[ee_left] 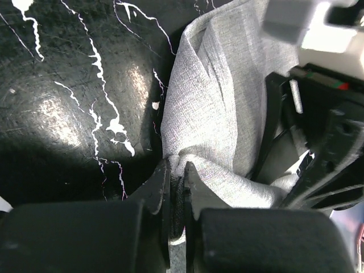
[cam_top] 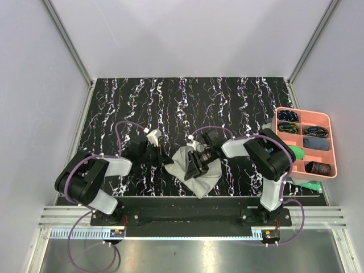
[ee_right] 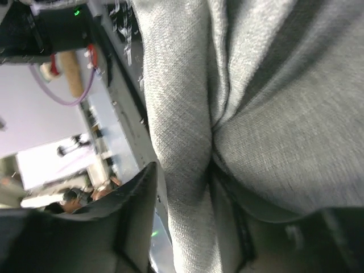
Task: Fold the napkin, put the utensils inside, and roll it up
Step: Roll the napkin with the utensil
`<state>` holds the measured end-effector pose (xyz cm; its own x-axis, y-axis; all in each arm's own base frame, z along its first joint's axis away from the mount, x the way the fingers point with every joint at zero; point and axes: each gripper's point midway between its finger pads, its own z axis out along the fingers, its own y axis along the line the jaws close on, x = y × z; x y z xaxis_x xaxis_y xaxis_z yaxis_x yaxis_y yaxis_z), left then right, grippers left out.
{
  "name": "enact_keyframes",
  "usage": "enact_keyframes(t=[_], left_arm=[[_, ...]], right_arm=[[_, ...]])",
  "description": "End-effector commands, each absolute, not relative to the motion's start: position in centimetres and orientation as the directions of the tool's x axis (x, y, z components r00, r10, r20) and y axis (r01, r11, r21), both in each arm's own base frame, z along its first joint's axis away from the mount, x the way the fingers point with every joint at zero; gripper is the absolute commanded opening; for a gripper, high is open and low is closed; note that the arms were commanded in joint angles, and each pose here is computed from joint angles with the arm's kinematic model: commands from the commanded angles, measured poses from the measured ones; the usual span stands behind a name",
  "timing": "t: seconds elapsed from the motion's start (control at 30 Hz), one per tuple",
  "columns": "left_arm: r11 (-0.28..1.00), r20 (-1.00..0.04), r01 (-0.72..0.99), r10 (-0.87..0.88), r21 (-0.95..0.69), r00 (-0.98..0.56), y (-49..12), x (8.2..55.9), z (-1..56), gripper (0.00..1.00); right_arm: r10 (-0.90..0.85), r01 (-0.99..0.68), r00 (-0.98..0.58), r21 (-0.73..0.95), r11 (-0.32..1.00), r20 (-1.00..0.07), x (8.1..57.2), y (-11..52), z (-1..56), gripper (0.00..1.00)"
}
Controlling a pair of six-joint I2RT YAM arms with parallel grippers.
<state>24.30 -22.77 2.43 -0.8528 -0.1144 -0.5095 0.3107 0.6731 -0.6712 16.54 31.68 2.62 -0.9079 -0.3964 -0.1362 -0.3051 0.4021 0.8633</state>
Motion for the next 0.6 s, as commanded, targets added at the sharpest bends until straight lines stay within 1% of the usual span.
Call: enact_keyframes(t=[0.0,0.07,0.1,0.13,0.17,0.2,0.23,0.27,0.3,0.33,0.4,0.43,0.5,0.57], left_arm=[[0.700,-0.534,0.330,-0.086,-0.633,-0.841,-22.8,25.2,3.5,0.00],[0.724,-0.498,0.300,-0.069,-0.622,-0.865,-22.5,24.9,3.2,0.00],[0.732,-0.485,0.286,-0.069,-0.618,-0.872,-22.4,24.8,3.1,0.00],[0.737,-0.472,0.273,-0.071,-0.619,-0.879,-22.3,24.7,3.0,0.00],[0.744,-0.452,0.257,-0.068,-0.617,-0.889,-22.2,24.4,2.9,0.00],[0.745,-0.444,0.249,-0.072,-0.620,-0.893,-22.2,24.4,3.1,0.00],[0.750,-0.433,0.236,-0.074,-0.618,-0.898,-22.0,24.3,3.0,0.00],[0.759,-0.413,0.218,-0.073,-0.614,-0.908,-21.9,24.1,2.9,0.00],[0.764,-0.405,0.208,-0.076,-0.612,-0.911,-21.8,24.0,2.9,0.00],[0.765,-0.399,0.204,-0.074,-0.610,-0.914,-21.8,23.9,2.9,0.00],[0.767,-0.382,0.190,-0.076,-0.612,-0.921,-21.7,23.7,3.0,0.00],[0.766,-0.380,0.190,-0.076,-0.614,-0.922,-21.8,23.7,3.0,0.00],[0.765,-0.375,0.186,-0.078,-0.616,-0.924,-21.8,23.6,3.1,0.00],[0.767,-0.380,0.184,-0.083,-0.615,-0.921,-21.7,23.8,3.2,0.00]], right_arm=[[-0.356,-0.418,-0.898,0.751,0.511,-0.258,19.3,30.8,5.1,0.56],[-0.340,-0.471,-0.881,0.683,0.558,-0.330,20.7,30.8,6.5,0.59],[-0.365,-0.516,-0.856,0.644,0.565,-0.365,20.1,30.8,7.8,0.60],[-0.361,-0.547,-0.835,0.566,0.617,-0.415,21.1,30.6,7.9,0.61],[-0.364,-0.577,-0.810,0.517,0.632,-0.460,21.6,31.0,8.7,0.62],[-0.402,-0.636,-0.760,0.456,0.623,-0.511,20.6,31.9,9.5,0.63],[-0.401,-0.641,-0.727,0.343,0.686,-0.557,21.9,31.4,9.3,0.64],[-0.419,-0.659,-0.695,0.283,0.697,-0.584,22.0,31.8,9.5,0.64],[-0.462,-0.699,-0.644,0.223,0.680,-0.609,21.1,32.6,9.5,0.64],[-0.475,-0.685,-0.609,0.120,0.718,-0.636,22.0,32.2,9.4,0.64],[-0.523,-0.706,-0.537,0.012,0.708,-0.662,22.0,32.8,9.2,0.65],[-0.554,-0.710,-0.482,-0.068,0.701,-0.679,21.4,33.4,9.4,0.65],[-0.593,-0.719,-0.414,-0.152,0.679,-0.690,21.2,34.0,9.2,0.65],[-0.625,-0.736,-0.376,-0.189,0.650,-0.684,20.3,34.7,8.6,0.66]])
